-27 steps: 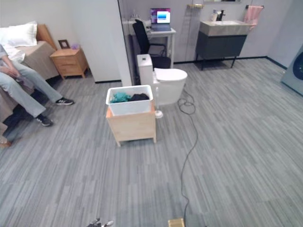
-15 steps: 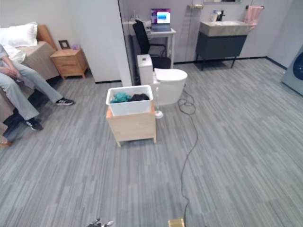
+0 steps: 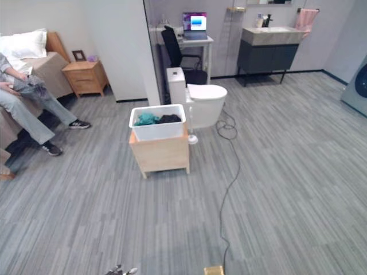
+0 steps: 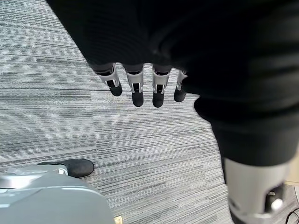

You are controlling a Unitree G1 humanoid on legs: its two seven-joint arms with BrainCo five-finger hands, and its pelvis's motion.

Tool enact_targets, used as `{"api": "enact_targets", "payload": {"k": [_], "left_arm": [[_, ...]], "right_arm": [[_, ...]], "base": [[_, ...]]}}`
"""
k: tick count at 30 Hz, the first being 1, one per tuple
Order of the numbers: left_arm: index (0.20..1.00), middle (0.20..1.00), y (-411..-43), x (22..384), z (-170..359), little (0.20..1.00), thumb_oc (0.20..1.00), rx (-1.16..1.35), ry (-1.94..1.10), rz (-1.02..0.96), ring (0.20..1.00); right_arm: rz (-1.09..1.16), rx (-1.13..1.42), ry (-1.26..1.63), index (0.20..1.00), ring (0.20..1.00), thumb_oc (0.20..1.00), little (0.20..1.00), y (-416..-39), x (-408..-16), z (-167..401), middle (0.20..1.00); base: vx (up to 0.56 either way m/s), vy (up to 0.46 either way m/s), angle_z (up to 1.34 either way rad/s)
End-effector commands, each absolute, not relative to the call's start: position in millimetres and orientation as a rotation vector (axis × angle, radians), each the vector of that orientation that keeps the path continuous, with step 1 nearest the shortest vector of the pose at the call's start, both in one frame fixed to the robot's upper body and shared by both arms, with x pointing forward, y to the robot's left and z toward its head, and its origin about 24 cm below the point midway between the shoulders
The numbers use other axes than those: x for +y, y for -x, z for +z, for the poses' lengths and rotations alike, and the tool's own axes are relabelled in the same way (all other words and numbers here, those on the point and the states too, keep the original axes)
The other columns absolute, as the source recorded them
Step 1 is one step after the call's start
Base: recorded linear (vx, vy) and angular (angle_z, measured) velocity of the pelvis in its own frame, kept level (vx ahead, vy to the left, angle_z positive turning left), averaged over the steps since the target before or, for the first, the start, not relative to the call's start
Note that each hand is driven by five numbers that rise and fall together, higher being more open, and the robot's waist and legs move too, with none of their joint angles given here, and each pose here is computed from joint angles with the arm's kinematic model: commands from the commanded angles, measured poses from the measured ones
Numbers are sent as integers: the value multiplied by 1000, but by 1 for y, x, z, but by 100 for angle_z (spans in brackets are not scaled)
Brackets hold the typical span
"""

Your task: Grab the laundry basket,head to the washer,open it,put in the laundry and shut it.

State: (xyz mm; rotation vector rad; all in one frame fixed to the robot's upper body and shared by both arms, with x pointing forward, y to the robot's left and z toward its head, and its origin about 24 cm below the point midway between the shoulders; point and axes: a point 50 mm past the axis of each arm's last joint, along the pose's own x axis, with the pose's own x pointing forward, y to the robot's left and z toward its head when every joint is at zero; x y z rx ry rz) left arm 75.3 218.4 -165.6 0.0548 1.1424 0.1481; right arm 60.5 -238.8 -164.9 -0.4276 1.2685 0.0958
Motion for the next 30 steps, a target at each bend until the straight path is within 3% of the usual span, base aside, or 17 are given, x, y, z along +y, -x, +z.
{"api": "enact_targets", "payload": {"k": [1, 17, 22, 30], "left_arm": [[1000, 1000, -79, 234, -163, 1000, 1000, 1153, -92, 173, 1000], [1000, 1000, -88, 237, -160, 1000, 1000, 1126, -94, 179, 1000], [1000, 1000, -108, 235, -156, 1000, 1000, 1068, -61, 194, 1000], [1000, 1000, -104, 236, -157, 1000, 1000, 1077, -62, 205, 1000]], "right_arm": [[111, 1283, 433, 1000, 1000, 1000, 1000, -60, -237, -166, 1000], [84, 1276, 415, 1000, 1000, 1000, 1000, -63, -241, -165, 1000], [35, 1248, 399, 1000, 1000, 1000, 1000, -71, -249, -161, 1000], [-15, 1211, 424, 1000, 1000, 1000, 1000, -85, -260, -156, 1000]], "base": [[0, 0, 0], [3, -68, 1], [-55, -171, 25], [252, 75, 17]]}}
